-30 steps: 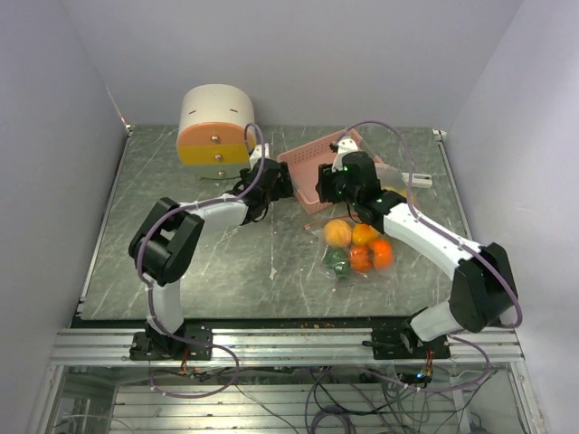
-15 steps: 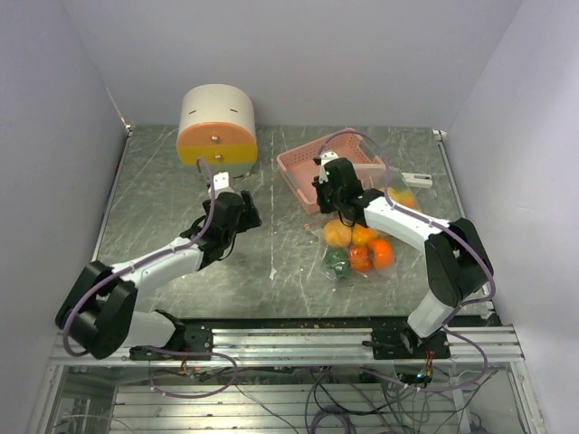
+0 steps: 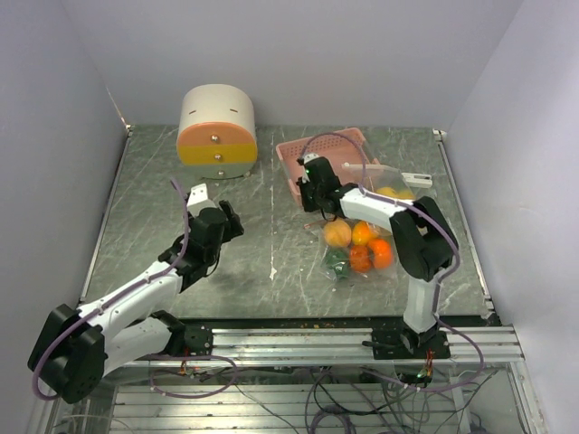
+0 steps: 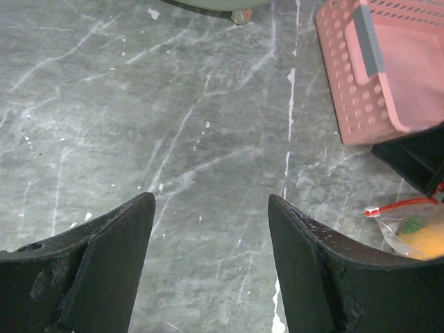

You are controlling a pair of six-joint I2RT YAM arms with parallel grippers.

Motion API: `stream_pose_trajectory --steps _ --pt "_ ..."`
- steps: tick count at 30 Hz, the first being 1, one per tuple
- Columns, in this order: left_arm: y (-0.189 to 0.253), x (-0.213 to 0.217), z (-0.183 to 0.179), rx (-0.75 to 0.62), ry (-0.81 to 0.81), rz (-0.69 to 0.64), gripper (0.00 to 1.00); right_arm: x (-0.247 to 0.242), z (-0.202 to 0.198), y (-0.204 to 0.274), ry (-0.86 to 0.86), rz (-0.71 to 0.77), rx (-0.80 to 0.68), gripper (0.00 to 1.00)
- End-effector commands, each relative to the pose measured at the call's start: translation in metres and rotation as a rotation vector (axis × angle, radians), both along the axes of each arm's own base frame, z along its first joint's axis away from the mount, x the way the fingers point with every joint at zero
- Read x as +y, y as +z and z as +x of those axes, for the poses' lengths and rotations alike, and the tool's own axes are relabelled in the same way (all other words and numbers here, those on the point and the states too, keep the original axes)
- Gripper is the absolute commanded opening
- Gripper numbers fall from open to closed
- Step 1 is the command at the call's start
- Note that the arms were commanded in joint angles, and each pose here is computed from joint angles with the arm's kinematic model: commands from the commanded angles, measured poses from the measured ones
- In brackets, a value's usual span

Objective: Open the zip-top bag and remove the fake food
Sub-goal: Move the bin to the center of the board.

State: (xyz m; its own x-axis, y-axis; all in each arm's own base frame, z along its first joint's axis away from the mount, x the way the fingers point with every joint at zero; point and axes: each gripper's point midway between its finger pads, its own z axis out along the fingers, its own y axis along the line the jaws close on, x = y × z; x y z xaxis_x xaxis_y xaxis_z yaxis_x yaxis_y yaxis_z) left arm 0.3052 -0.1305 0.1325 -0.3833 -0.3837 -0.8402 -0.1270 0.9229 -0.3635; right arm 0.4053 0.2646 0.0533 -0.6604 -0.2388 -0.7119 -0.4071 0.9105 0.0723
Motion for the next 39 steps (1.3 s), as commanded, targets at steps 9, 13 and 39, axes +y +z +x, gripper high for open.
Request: stream_pose_trajectory --steps 9,13,39 --pt "0.015 0.023 -0.011 -0.025 0.062 0.031 0.77 0.051 0.098 0.027 0.011 -0.012 -0.165 0.15" --pt "0.019 0.020 -0.012 -0.037 0.044 0.018 0.77 0.055 0.085 0.051 0.053 0.016 -0.208 0.19" --pt "-0.004 -0.098 -0.012 -0.028 -0.216 -0.044 0.99 -0.105 -0.025 0.084 -0.284 0.149 -0.194 0.63"
